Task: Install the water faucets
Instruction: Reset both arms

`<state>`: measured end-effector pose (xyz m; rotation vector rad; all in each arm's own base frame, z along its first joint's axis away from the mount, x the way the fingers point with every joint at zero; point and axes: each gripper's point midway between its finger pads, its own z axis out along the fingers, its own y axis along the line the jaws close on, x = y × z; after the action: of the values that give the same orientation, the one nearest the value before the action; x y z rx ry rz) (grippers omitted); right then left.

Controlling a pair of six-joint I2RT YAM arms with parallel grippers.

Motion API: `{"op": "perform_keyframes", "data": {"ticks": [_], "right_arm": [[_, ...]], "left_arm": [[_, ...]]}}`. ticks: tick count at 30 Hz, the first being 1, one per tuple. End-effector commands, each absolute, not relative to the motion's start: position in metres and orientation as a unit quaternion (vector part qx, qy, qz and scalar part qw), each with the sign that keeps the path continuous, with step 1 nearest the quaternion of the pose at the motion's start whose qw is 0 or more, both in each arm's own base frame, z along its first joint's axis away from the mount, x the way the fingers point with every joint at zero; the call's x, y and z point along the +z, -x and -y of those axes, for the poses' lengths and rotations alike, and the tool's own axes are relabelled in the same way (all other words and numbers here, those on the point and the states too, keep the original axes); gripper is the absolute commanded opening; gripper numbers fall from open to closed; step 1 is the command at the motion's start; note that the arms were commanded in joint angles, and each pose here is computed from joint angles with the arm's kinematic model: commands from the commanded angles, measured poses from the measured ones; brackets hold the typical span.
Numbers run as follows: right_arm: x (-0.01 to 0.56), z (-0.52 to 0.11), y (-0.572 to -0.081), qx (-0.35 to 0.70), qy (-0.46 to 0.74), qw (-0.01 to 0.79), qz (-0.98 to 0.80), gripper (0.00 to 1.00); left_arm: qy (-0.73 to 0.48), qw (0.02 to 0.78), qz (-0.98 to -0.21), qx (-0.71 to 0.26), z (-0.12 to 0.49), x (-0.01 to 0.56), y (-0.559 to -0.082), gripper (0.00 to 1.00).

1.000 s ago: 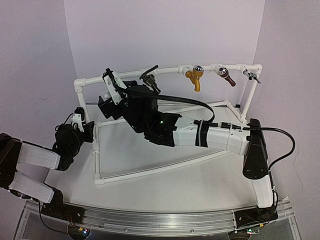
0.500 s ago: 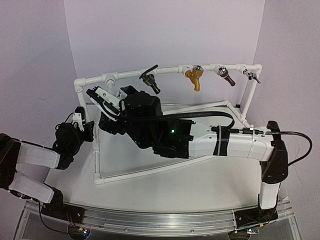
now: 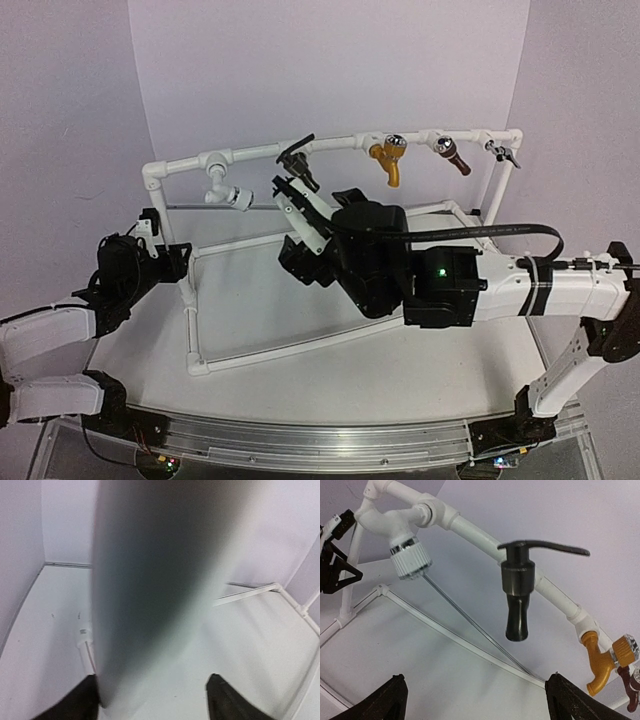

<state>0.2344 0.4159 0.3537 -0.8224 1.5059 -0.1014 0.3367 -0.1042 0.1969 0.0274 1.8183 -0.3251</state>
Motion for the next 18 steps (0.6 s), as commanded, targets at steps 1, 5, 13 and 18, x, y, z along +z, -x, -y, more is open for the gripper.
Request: {"op": "perform_keyframes", "data": {"ticks": [1,5,13,18], "right_arm": [[0.341,-0.379,-0.244,-0.046,0.309,0.636,-0.706,0.98],[0.327,-0.363,-0.248,-0.01,0.296,0.62,-0.727,0.98],[0.336,-0.331,-0.252,0.014,0.226,0.61,-0.759,0.98],[0.348,-0.304,-0.248,0.056,0.155,0.612,-0.773,0.98]], "left_arm": [[0.016,0.592,-0.761,-0.264,0.129,0.257,-0.317,0.98],[0.043,0.587,-0.769,-0.248,0.116,0.254,-0.31,0.99],[0.046,0.583,-0.759,-0.286,0.113,0.285,-0.277,0.97],[0.044,0.606,-0.75,-0.262,0.095,0.341,-0.253,0.97]]}}
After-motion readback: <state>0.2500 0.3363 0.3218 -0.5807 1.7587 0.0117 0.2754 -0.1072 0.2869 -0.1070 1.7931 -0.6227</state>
